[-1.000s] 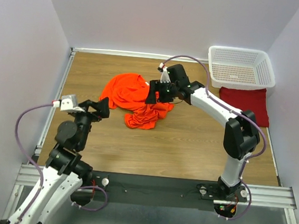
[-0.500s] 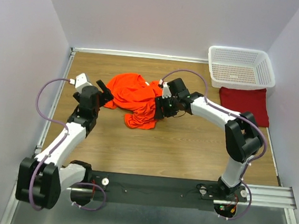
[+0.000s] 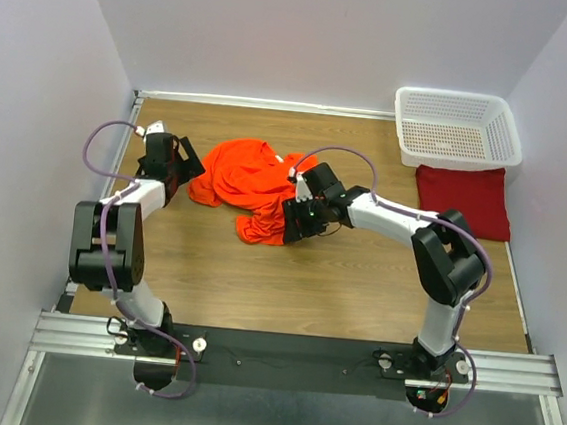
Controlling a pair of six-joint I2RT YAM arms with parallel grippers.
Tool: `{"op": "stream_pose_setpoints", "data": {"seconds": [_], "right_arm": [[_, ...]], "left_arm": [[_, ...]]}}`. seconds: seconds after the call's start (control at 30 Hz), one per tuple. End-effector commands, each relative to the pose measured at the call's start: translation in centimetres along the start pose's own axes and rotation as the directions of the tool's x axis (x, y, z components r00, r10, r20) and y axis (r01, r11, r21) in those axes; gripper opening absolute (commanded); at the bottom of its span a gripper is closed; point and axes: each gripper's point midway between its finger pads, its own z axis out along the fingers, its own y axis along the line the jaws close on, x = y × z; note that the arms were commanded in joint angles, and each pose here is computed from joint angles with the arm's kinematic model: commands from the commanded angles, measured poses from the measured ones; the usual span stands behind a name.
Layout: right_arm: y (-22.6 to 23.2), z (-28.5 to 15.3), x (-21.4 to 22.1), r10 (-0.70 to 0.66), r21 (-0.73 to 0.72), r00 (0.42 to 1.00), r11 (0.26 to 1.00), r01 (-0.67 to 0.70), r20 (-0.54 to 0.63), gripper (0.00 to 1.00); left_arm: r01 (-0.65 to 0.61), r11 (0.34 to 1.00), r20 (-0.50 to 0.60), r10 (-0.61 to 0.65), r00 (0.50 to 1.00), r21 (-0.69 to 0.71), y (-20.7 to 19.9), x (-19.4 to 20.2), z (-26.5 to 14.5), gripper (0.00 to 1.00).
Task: Fold and stack the t-shirts
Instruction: Flatten the tshirt out
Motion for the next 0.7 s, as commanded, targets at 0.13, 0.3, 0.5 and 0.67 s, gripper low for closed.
{"op": "stream_pose_setpoints", "data": {"seconds": [0.13, 0.3, 0.5, 0.67], "right_arm": [[-0.4, 1.9, -0.1, 0.027, 0.035, 1.0, 0.999, -0.028, 0.009, 0.61], [-0.7, 2.8, 0.0, 0.033, 0.046, 0.999, 0.998, -0.033, 0.004, 0.61], [-1.0, 3.4, -0.3, 0.04, 0.061, 0.999, 0.997, -0.041, 0.015, 0.61], [-2.3, 3.7, -0.3, 0.057, 0.126, 0.998, 0.99, -0.06, 0.034, 0.48]], "left_arm": [[-0.063, 0.989, -0.147, 0.083, 0.986, 0.133, -1.9, 2.8, 2.6, 0.94], [-0.067, 0.991, -0.189, 0.088, 0.978, 0.115, -1.5, 4.6, 3.0, 0.86], [-0.083, 0.991, -0.201, 0.102, 0.974, 0.101, -1.5, 4.7, 3.7, 0.55], [-0.09, 0.992, -0.203, 0.107, 0.973, 0.089, -1.4, 4.8, 4.1, 0.29]]}}
